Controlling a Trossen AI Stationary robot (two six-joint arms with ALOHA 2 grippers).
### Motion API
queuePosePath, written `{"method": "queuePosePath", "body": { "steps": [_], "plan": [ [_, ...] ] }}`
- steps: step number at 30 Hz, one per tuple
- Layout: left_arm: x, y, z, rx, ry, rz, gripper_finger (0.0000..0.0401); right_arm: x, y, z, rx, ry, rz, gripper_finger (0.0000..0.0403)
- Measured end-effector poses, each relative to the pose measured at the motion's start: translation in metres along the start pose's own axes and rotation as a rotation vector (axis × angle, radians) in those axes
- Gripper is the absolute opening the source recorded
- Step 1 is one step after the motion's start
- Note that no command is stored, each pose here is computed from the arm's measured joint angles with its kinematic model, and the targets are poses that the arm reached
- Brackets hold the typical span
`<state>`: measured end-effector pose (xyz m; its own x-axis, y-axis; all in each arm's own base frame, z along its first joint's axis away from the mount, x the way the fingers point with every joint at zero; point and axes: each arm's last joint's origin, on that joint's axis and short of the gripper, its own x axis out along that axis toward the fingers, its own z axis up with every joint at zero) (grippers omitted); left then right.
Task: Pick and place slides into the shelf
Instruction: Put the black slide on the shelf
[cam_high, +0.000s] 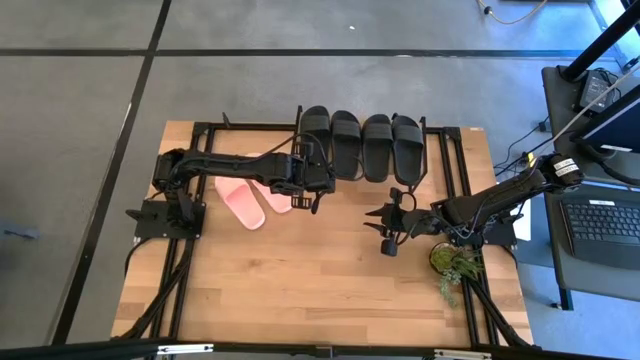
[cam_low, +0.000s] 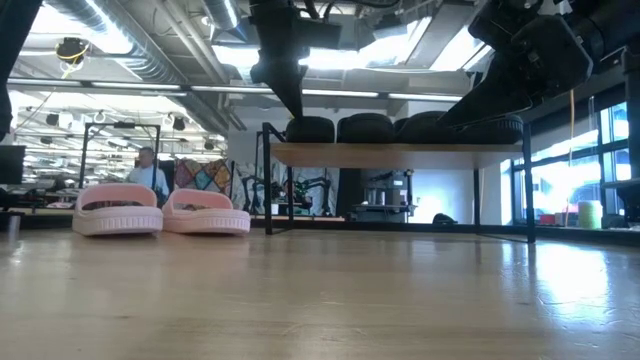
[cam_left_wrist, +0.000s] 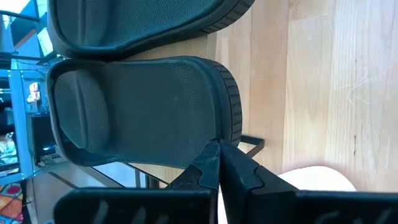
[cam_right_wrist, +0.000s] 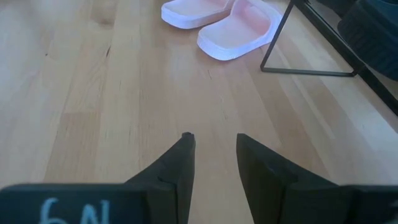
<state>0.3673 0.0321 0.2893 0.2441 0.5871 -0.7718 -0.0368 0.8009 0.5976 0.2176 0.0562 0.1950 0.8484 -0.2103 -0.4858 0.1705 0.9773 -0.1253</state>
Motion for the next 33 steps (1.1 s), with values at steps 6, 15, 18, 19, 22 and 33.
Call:
{"method": "queuePosePath", "body": {
  "steps": [6,15,18,19,22,33],
  "plan": [
    [-0.0010,-0.0013,0.0003,0.004,-0.003,0.000,0.0000,0.0000,0.0000,0.0001,0.000,0.000,0.000,0.0120],
    [-0.0037,-0.0055,0.0013,0.013,-0.012,-0.012,0.0000,0.0000,0.0000,-0.0003,-0.002,0.003,0.000,0.0120],
    [-0.0048,-0.0070,0.0016,0.016,-0.015,-0.013,0.0000,0.0000,-0.0001,-0.0004,0.001,0.005,-0.001,0.0120],
    [-0.0050,-0.0073,0.0017,0.017,-0.016,-0.015,0.0000,0.0000,-0.0001,-0.0004,0.001,0.005,-0.001,0.0120],
    [-0.0050,-0.0070,0.0017,0.017,-0.014,-0.004,0.0000,0.0000,-0.0001,-0.0005,0.001,0.006,-0.001,0.0120],
    [-0.0059,-0.0079,0.0019,0.073,-0.015,0.007,0.0000,0.0000,0.0000,-0.0006,-0.001,0.006,-0.001,0.0120]
  ]
}}
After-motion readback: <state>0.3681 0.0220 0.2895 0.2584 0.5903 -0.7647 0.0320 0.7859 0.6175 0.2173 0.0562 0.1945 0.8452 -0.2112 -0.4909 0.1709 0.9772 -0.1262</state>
